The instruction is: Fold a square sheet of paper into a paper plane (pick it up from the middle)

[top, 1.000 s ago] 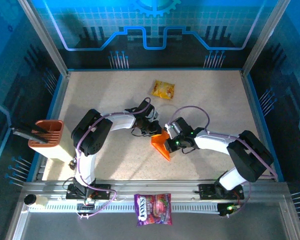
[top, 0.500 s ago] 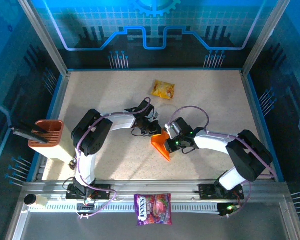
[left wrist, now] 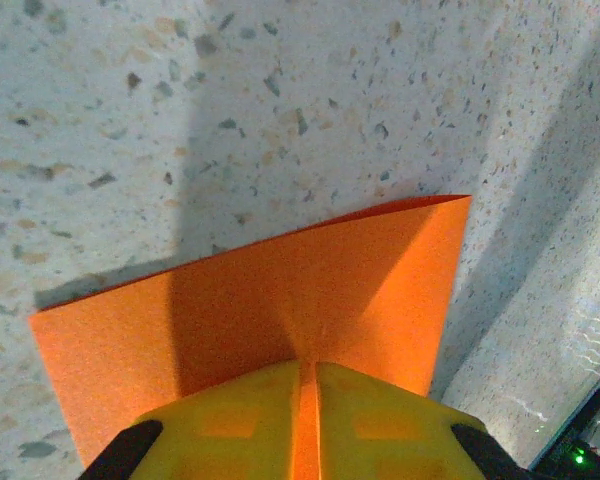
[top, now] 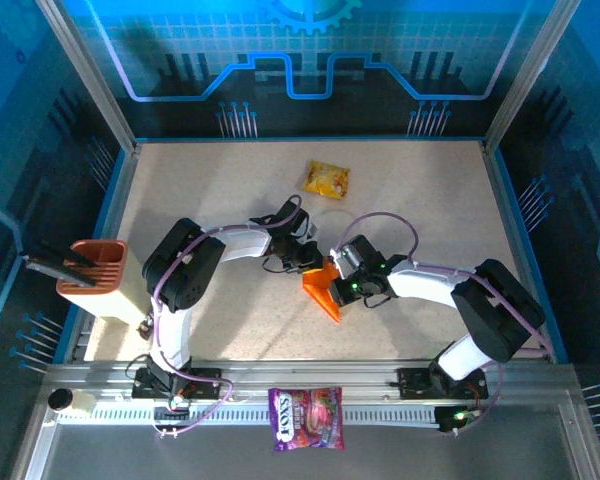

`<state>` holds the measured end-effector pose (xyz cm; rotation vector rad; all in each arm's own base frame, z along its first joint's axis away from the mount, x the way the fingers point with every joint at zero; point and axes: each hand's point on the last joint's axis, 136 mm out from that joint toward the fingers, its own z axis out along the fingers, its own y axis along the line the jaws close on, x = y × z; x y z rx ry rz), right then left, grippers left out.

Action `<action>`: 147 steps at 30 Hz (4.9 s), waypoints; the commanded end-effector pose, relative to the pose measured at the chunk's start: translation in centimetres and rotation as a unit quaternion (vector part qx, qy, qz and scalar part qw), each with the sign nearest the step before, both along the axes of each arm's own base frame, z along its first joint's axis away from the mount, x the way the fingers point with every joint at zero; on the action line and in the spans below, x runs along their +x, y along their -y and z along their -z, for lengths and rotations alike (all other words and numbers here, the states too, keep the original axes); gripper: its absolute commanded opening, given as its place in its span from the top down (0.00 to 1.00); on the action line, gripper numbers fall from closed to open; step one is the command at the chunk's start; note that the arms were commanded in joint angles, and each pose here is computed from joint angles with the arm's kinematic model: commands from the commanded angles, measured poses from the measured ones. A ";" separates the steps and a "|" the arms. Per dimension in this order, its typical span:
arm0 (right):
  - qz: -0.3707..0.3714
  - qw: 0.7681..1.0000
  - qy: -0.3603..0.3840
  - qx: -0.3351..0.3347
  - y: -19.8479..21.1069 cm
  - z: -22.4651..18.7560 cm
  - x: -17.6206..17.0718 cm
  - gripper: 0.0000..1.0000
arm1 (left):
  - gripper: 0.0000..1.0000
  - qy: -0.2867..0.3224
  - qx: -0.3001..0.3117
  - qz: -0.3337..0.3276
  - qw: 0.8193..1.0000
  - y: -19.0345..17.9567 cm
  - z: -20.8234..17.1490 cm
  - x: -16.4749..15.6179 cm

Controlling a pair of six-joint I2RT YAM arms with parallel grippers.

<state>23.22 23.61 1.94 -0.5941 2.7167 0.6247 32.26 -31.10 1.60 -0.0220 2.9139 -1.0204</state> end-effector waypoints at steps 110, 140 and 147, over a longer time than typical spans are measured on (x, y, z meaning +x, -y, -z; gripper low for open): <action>0.014 0.999 -0.027 -0.042 1.3 2.2 -1.0 1.00 | 0.95 -0.052 -0.107 -0.128 0.985 1.5 -1.9 -6.8; 0.011 0.998 -0.034 -0.047 1.3 2.5 -1.1 1.00 | 0.87 -0.012 -0.096 -0.085 0.992 2.1 -2.7 -7.5; 0.009 0.998 -0.033 -0.045 1.2 2.4 -1.1 1.00 | 0.93 -0.046 -0.037 -0.113 0.992 -0.1 1.3 -8.7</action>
